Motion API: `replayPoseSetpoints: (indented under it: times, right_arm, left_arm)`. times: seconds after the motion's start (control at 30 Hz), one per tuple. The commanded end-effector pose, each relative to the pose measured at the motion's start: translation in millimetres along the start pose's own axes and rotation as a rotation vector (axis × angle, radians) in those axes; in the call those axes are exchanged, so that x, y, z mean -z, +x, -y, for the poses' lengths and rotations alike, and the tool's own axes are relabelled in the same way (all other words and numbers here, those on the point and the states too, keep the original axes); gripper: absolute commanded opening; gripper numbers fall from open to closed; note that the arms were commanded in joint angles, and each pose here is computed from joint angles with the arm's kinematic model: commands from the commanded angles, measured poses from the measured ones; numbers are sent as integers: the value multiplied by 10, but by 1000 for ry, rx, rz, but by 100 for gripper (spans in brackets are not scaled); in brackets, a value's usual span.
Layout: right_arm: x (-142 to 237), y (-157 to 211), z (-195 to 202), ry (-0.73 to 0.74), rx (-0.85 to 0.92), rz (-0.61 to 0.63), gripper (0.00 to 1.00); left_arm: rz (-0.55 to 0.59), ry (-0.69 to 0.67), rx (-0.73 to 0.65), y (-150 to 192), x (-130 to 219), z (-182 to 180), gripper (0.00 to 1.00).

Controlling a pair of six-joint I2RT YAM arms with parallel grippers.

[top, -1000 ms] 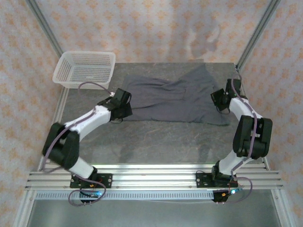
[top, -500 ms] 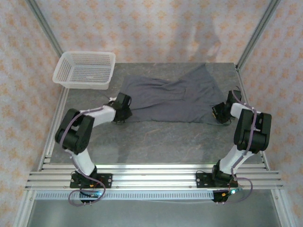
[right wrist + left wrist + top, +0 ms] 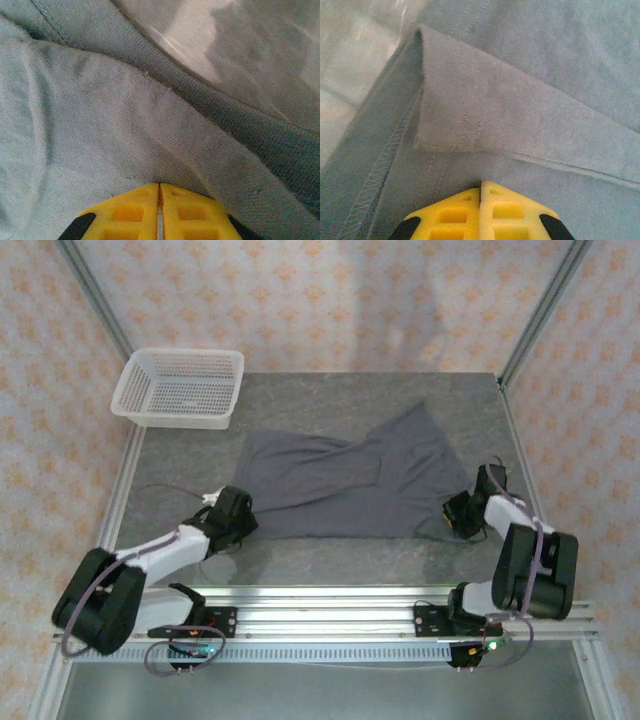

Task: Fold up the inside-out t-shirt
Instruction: Move the T-shirt to the center of the table.

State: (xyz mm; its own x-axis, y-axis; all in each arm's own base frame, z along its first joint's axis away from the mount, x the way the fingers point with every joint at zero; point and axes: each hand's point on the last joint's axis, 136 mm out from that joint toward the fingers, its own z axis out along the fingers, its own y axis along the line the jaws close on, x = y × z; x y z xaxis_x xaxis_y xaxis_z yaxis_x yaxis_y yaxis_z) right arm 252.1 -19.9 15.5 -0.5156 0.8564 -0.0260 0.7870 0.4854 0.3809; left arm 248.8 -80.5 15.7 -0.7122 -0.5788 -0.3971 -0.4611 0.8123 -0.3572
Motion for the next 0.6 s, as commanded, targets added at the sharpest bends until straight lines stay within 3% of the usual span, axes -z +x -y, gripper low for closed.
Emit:
replayPoseSetpoints:
  times: [0.0,0.1,0.13,0.23,0.3,0.37,0.47,0.57]
  right_arm:
    - [31,325,548,202,-47,-66,12]
    - [340,85,184,139,34,18,14]
    - [494,-65,-46,92,78,86,15]
    - [860,-439,-696,-41,232,294,26]
    - [983,-582,-1148,-138,342,364,31]
    - [957,-746,-1436,-117,446,437,32]
    - [707,-989,-1720,-12,560,452,34]
    - [391,-1256,-1936,76,644,431,37]
  left_arm:
    - [-72,-138,-59,348,134,-405,0]
    - [-32,-59,-108,268,293,-141,0]
    - [-11,-29,-121,194,357,-33,5]
    - [112,41,-177,-169,592,308,46]
    - [185,61,-215,-400,740,511,57]
    - [229,84,-248,-564,855,703,59]
    - [249,163,-302,-654,973,965,60]
    - [243,232,-348,-635,1045,1094,71]
